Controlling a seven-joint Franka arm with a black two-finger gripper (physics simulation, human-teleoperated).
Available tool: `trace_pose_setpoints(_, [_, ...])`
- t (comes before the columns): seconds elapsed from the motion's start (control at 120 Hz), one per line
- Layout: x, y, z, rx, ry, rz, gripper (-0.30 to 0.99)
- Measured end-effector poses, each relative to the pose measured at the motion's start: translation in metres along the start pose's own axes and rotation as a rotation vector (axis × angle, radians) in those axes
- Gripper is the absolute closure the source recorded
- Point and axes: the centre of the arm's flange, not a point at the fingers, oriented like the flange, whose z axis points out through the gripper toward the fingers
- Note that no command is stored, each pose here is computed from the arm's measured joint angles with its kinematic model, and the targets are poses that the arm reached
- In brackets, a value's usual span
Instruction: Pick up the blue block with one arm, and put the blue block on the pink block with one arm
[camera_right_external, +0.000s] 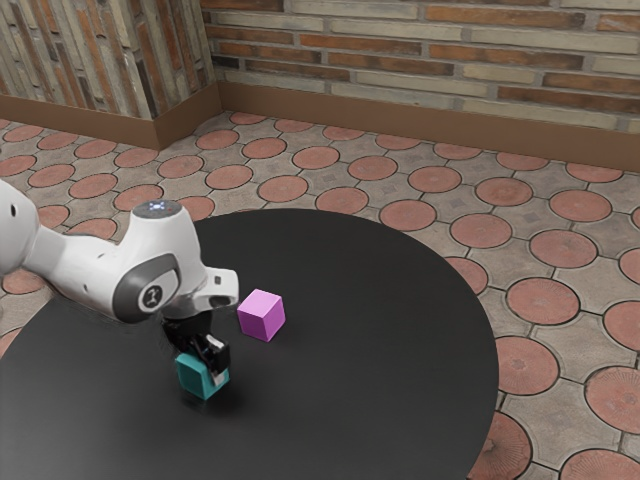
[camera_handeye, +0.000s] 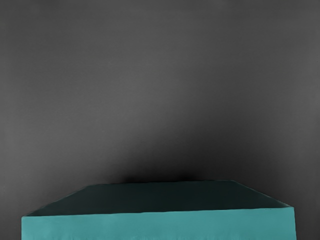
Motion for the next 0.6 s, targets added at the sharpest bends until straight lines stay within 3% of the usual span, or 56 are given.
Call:
trace_pose_setpoints(0.342, [0.069,-0.007,-0.096,0.061,0.125,0.035,0.29])
trace_pose_setpoints(0.483, [0.11,-0.017,-0.098,0.068,0.11,0.024,0.29])
trace_pose_setpoints(0.6, [0.117,-0.03,-0.083,0.066,0.068,-0.012,0.29])
